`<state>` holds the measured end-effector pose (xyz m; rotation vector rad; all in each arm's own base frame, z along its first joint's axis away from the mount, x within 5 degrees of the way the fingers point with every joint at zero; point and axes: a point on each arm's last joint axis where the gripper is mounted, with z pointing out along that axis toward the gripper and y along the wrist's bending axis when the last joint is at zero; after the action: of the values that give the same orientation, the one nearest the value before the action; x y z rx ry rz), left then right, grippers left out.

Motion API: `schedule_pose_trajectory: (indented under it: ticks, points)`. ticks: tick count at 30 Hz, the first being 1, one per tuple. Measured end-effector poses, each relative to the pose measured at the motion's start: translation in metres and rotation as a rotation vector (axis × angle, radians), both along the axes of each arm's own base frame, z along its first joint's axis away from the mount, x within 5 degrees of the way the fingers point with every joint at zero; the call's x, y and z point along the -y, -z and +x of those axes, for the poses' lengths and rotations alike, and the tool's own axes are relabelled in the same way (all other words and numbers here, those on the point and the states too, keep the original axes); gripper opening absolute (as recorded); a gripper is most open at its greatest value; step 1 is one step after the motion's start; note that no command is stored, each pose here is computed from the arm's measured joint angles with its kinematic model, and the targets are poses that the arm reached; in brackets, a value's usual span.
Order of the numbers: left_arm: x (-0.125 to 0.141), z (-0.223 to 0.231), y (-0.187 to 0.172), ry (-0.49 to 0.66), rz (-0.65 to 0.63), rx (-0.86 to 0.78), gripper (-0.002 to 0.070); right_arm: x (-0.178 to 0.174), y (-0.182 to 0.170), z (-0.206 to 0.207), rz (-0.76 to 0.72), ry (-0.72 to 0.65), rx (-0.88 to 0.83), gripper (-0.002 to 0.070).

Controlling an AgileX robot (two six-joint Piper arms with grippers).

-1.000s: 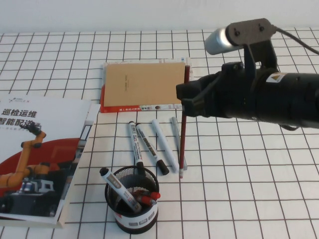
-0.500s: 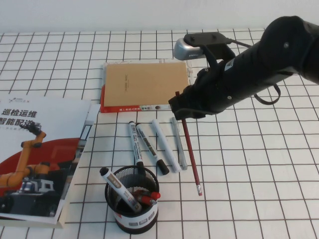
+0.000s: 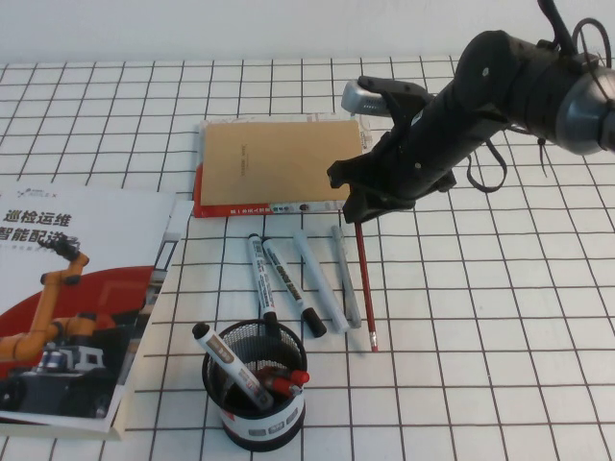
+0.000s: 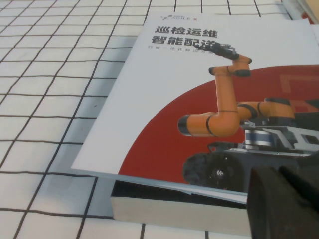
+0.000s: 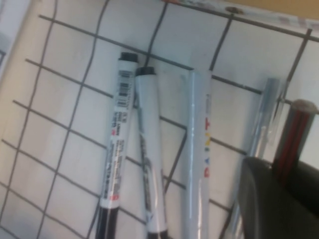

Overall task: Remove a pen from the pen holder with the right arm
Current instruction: 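Take a marker out of the pen holder and lay it on the table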

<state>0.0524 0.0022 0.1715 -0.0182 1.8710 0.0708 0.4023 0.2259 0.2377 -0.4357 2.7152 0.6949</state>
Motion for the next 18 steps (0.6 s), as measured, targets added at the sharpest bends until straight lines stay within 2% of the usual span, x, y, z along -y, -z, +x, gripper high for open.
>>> schedule_pose_trajectory:
  ticks: [11,18]
  points:
    - [0.0,0.0,0.0,0.0,0.0,0.0,-0.0003,-0.003,0.046,0.019,0.011,0.027,-0.115,0.0034]
    - [0.0,0.0,0.0,0.0,0.0,0.0,-0.0003,-0.004,0.062,0.023,0.018,0.045,-0.138,0.0034]
